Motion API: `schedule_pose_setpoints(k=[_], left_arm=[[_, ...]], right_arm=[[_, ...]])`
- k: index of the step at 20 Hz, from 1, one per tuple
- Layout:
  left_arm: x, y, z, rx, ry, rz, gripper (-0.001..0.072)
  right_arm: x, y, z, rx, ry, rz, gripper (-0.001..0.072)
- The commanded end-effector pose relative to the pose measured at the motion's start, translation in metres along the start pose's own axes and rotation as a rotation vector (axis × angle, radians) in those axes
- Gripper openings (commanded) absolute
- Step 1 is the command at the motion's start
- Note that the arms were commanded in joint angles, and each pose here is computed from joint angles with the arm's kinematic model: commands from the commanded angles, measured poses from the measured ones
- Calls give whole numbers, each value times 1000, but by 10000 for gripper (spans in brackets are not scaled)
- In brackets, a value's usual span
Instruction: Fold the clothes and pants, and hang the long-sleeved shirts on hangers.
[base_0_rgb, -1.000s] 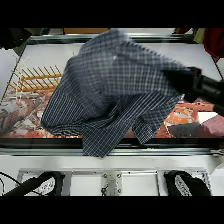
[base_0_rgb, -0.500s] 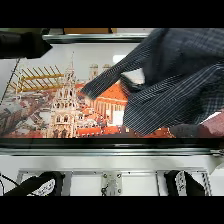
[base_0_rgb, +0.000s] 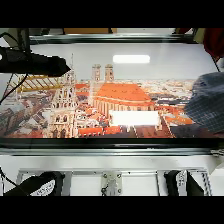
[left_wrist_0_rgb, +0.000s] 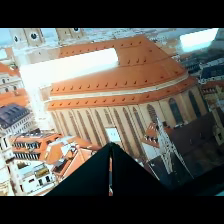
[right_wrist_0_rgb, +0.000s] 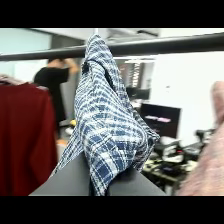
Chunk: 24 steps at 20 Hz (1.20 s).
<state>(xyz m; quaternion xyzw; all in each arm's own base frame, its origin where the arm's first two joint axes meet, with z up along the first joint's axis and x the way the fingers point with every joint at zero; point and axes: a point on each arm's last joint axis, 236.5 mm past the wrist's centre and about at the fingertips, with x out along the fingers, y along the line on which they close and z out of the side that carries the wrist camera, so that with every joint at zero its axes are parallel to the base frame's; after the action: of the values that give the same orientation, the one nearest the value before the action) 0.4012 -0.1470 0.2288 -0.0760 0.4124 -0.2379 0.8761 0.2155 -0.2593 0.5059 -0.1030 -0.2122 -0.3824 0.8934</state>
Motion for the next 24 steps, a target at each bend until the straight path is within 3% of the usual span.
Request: schedule_pose_setpoints(k=[1, 8, 19, 24], left_arm=[[3, 1, -5, 8, 16, -2, 17], [3, -1, -18, 10, 69, -7, 16], [2, -2, -23, 9, 93, -12, 17], [2, -2, -24, 9, 96, -12, 17]], right_arm=[[7, -49, 20, -42, -78, -179, 11], [7, -91, 16, -85, -78, -296, 12], [5, -122, -46, -143, 147, -236, 12], [0, -137, -48, -17, 137, -282, 12]])
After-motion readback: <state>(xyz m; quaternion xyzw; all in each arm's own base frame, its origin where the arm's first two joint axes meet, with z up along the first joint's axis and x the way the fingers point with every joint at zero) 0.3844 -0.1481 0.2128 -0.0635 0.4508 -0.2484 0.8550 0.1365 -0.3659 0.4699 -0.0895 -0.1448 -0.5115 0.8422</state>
